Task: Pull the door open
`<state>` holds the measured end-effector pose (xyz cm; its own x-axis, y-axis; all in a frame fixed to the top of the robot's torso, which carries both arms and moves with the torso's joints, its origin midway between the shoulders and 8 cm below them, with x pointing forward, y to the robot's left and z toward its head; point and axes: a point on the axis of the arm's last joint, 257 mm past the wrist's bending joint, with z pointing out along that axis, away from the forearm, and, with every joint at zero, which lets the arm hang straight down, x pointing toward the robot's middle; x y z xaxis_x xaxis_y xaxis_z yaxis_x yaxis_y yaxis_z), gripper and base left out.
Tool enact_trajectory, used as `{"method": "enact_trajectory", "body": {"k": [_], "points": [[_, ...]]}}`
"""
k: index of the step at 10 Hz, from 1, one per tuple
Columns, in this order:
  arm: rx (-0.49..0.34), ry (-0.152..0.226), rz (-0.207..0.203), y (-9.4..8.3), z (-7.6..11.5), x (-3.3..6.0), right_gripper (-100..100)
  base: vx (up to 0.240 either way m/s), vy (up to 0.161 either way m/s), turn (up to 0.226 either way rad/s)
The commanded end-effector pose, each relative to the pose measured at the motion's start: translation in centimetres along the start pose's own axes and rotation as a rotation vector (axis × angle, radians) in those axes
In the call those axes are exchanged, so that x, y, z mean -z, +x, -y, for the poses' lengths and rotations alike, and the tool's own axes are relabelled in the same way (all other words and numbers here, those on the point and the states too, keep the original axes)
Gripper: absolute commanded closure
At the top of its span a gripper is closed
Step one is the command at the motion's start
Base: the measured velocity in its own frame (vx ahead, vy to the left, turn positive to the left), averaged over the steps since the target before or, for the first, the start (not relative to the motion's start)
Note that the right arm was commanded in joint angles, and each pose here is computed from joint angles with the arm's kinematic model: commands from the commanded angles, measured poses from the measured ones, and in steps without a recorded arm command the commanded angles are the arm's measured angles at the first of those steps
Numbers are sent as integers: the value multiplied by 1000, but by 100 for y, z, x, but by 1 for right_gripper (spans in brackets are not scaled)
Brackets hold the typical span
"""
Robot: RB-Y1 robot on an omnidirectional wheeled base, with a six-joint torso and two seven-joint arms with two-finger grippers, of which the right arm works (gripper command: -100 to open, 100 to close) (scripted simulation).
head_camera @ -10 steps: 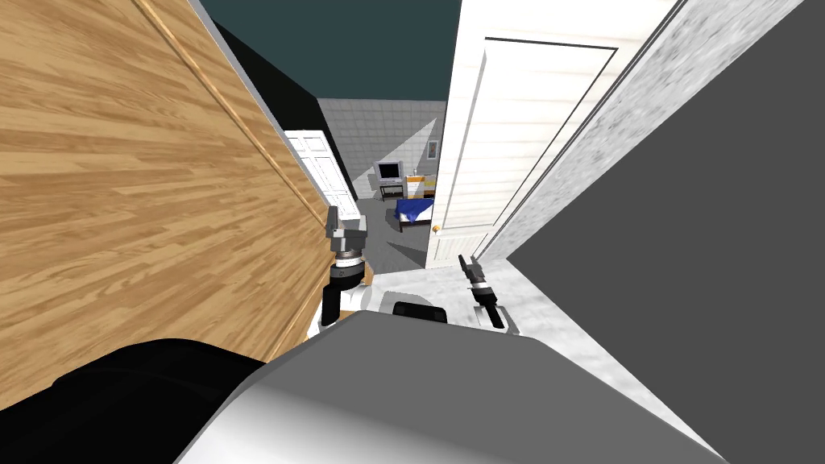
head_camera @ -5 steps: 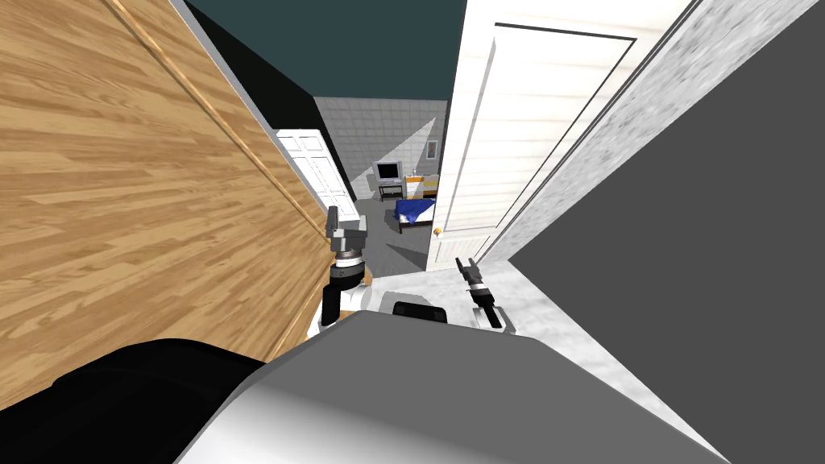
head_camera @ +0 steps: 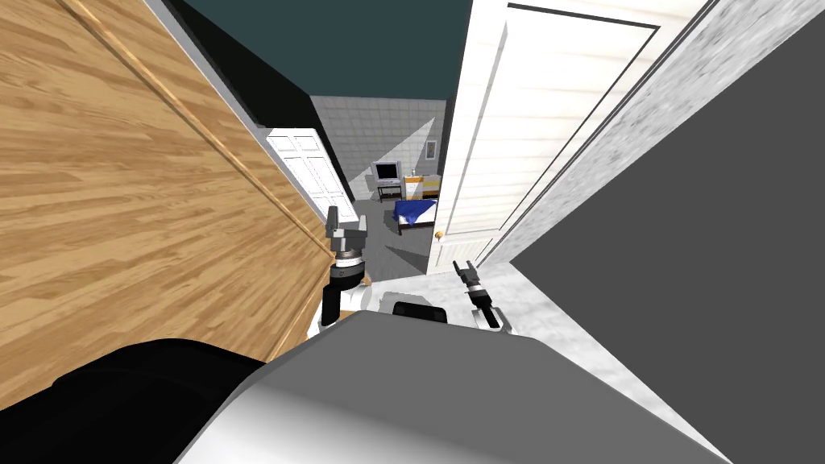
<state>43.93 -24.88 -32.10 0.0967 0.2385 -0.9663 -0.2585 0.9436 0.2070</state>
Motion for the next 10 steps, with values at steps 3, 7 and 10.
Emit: {"method": "enact_trajectory", "body": {"k": [3,7,10], "points": [[63,-6,-47,211,5,31,-100,108,43,-24],[127,-16,-96,435,-1,80,-100,104,32,-22],[185,-31,-142,639,-18,135,-100,157,29,-31]]}}
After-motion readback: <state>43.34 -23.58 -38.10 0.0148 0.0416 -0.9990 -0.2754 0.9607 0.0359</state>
